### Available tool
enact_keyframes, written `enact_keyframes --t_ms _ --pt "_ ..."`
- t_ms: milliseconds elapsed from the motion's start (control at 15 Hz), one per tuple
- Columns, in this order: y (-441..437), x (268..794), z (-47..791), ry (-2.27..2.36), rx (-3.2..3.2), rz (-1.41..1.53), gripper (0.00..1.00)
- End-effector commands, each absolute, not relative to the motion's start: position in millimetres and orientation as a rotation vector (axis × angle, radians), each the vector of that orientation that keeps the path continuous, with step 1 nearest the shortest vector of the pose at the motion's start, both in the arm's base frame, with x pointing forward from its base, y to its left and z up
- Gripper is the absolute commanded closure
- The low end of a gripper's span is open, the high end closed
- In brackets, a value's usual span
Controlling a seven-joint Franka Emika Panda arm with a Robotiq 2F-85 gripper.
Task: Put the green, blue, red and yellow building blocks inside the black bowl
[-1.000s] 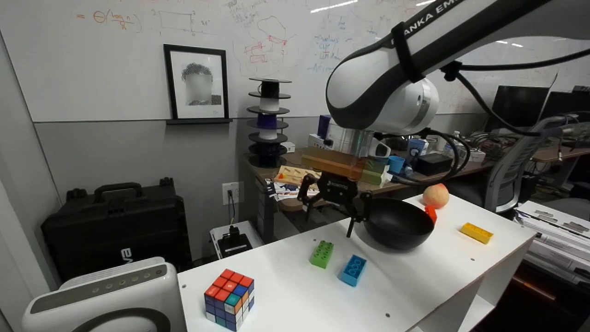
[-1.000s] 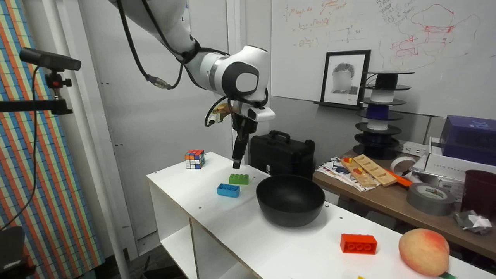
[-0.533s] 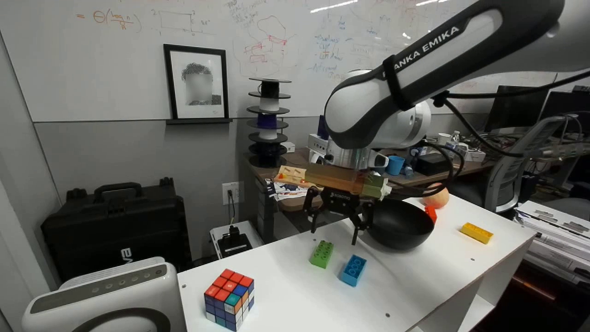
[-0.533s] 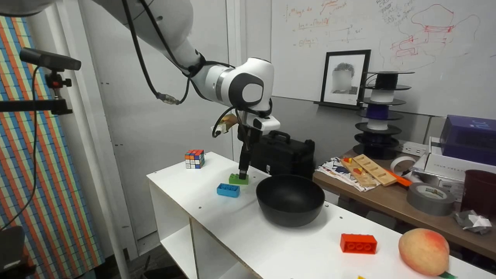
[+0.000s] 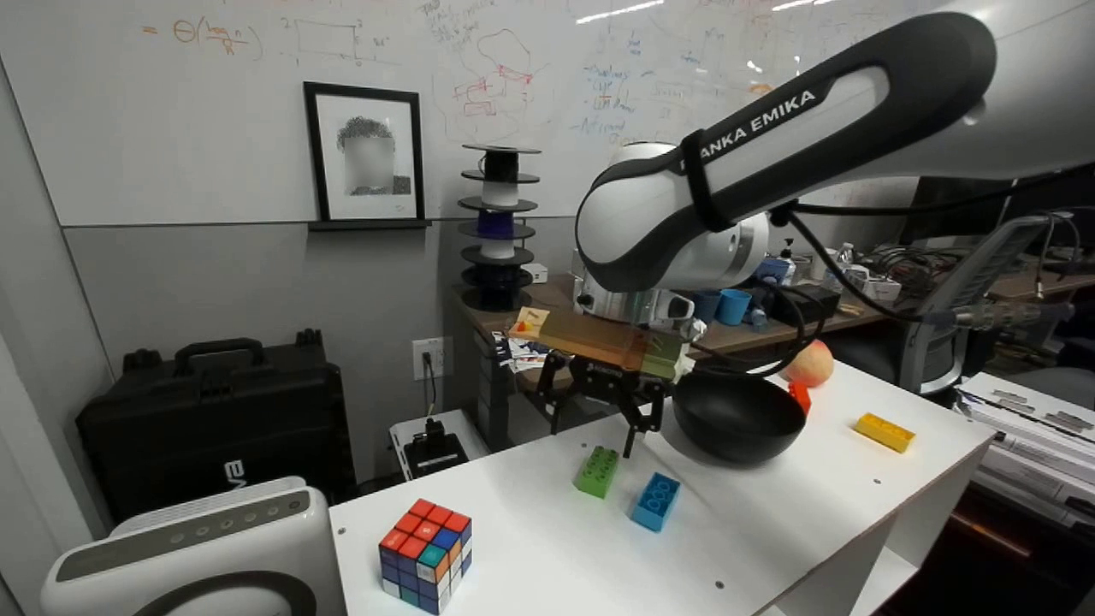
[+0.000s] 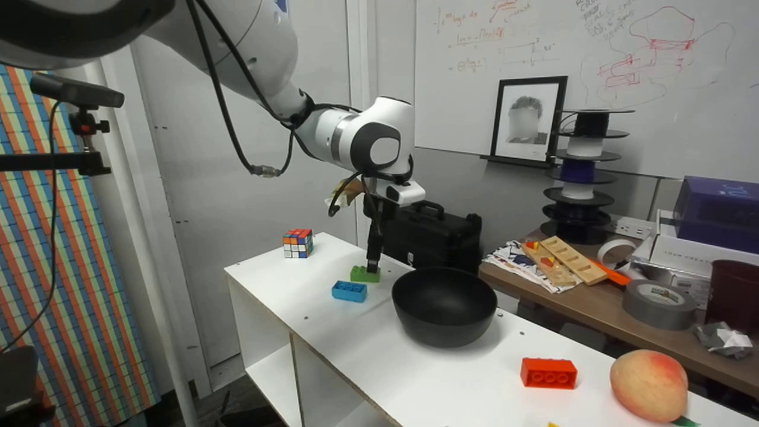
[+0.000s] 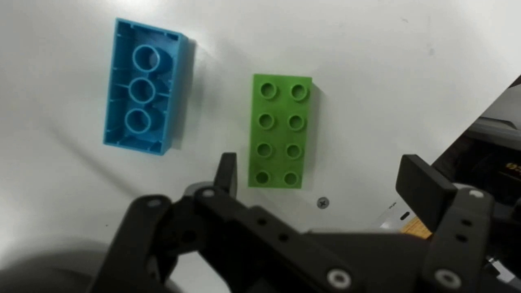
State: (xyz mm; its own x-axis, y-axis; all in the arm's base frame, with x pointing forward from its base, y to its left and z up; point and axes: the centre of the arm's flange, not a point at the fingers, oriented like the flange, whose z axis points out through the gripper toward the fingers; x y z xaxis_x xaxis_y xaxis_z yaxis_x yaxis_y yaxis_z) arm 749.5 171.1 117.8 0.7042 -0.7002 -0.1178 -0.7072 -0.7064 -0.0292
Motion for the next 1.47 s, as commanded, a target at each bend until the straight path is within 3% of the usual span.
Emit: enact_keyframes --t_ms 0,533,600,733,1133,1200,1400 --pt "188 775 110 1.154 -2.84 0.185 0.0" --pt "185 752 104 1.136 -2.88 0.309 0.0" --pt "184 752 104 1.141 -2.879 0.314 0.25" --pt "184 753 106 1.141 -2.889 0.311 0.34" --pt "183 745 102 1.112 -2.939 0.348 0.82" --pt "185 742 103 1.109 -2.934 0.356 0.88" --pt "193 735 121 1.044 -2.939 0.367 0.89"
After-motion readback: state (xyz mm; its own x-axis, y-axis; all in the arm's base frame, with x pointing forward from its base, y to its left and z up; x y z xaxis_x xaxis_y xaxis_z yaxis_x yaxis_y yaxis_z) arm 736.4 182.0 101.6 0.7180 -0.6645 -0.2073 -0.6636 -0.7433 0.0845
